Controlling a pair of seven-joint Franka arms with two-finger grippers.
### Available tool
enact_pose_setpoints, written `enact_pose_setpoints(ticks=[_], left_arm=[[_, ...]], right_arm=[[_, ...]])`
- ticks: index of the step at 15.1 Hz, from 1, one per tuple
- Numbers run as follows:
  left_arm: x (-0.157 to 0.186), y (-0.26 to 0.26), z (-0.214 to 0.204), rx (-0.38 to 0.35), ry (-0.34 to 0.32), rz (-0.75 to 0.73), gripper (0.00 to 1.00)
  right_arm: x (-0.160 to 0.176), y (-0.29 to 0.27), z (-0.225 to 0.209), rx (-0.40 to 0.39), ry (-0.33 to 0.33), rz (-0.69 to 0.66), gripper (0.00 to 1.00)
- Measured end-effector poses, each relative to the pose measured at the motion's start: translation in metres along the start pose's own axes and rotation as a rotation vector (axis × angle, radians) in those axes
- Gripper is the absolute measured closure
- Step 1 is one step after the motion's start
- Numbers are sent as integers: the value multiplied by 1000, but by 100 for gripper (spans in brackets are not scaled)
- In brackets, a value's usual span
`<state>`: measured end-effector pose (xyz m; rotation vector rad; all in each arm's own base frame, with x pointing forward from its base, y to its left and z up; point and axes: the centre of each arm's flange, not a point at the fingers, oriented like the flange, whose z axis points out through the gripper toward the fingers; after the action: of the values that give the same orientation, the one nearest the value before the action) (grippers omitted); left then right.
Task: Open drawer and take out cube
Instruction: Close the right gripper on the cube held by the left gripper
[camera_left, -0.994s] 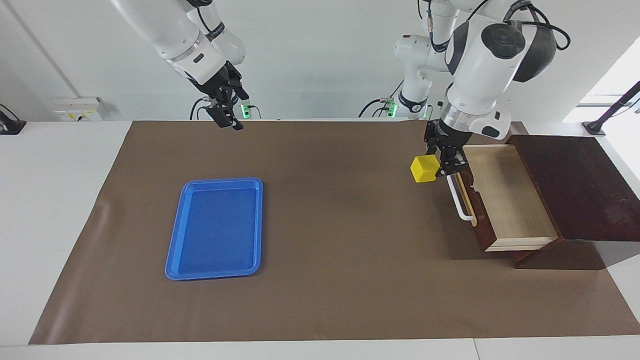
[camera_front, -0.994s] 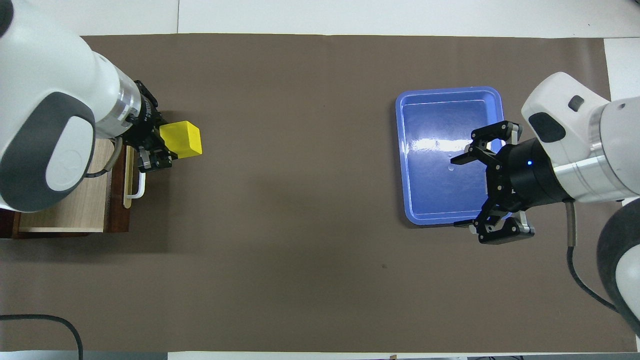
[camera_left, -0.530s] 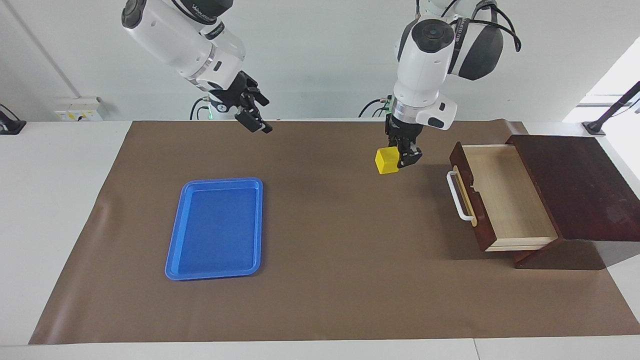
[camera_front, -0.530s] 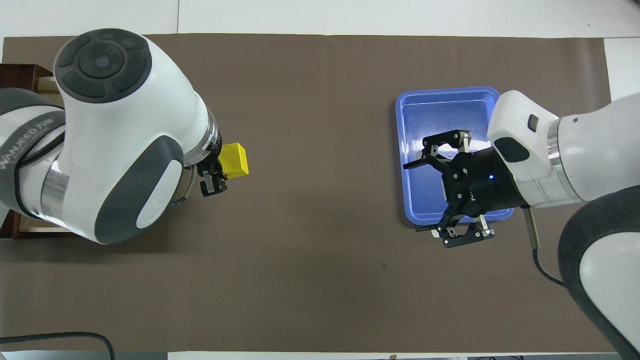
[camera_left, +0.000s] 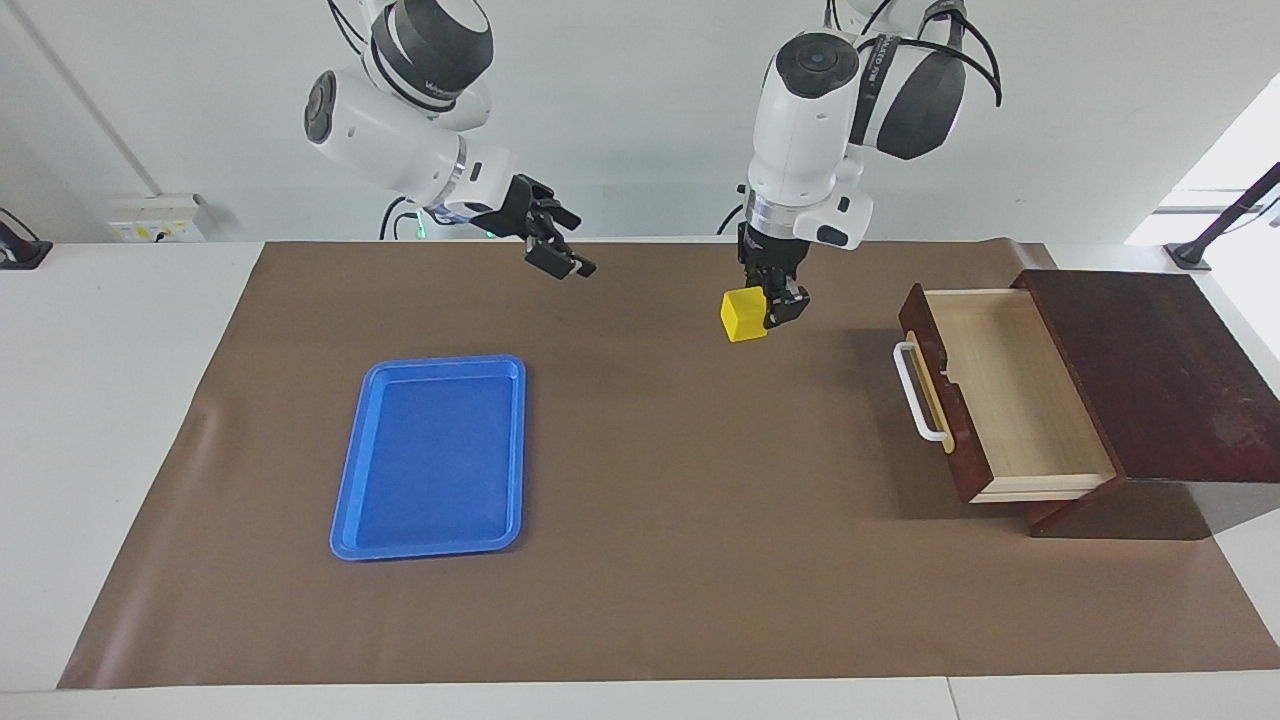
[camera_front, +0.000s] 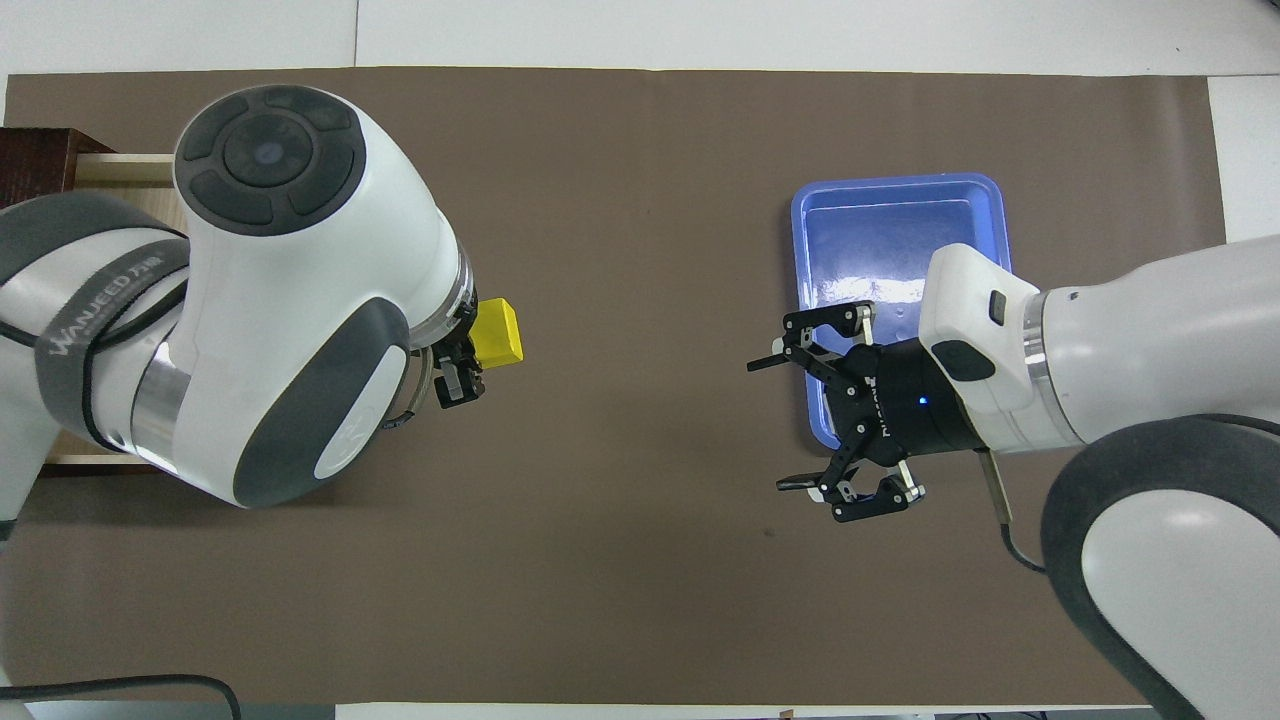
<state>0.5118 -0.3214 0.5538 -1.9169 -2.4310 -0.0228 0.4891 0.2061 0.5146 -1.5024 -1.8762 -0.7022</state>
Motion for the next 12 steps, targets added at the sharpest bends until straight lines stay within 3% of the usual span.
enact_pose_setpoints(ticks=[2,7,12], left_arm=[[-6,-4,4,-6,-8,9,44],[-17,-13,16,-5,-10,13,44],[-19,-15,16,-9,-16,14,44]], right_arm=[[-10,4,22,-5,71,22,0],[-21,4,63,-38,163,19,0],[-31,5,90,-76,216,18,0]])
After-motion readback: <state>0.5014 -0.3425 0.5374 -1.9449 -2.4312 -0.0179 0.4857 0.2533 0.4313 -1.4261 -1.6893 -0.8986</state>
